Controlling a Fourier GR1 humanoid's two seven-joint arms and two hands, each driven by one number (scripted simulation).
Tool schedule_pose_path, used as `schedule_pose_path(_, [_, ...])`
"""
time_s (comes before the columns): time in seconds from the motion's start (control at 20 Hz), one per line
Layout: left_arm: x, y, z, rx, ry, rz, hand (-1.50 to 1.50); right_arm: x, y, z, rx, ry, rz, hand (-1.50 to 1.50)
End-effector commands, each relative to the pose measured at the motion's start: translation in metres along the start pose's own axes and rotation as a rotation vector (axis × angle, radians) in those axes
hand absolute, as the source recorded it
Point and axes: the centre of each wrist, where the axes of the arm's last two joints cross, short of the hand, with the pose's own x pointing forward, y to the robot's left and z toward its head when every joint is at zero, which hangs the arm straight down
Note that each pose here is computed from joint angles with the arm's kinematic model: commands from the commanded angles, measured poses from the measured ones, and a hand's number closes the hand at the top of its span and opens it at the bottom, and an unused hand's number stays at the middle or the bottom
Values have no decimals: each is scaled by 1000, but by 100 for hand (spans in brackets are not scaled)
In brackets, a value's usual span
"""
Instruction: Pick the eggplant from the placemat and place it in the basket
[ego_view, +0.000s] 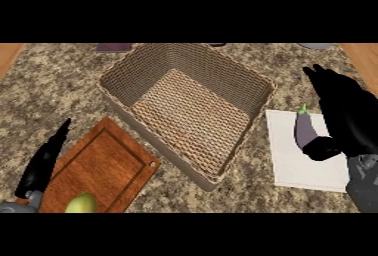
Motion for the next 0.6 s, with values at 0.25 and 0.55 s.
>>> schedule_pose_path(0.25, [12, -27, 8, -18, -3, 6, 0, 65, -34, 46, 114, 139, 141, -150])
schedule_pose_path(0.55, [1, -17, -4, -7, 6, -2, 0, 67, -37, 51, 146, 172, 102, -150])
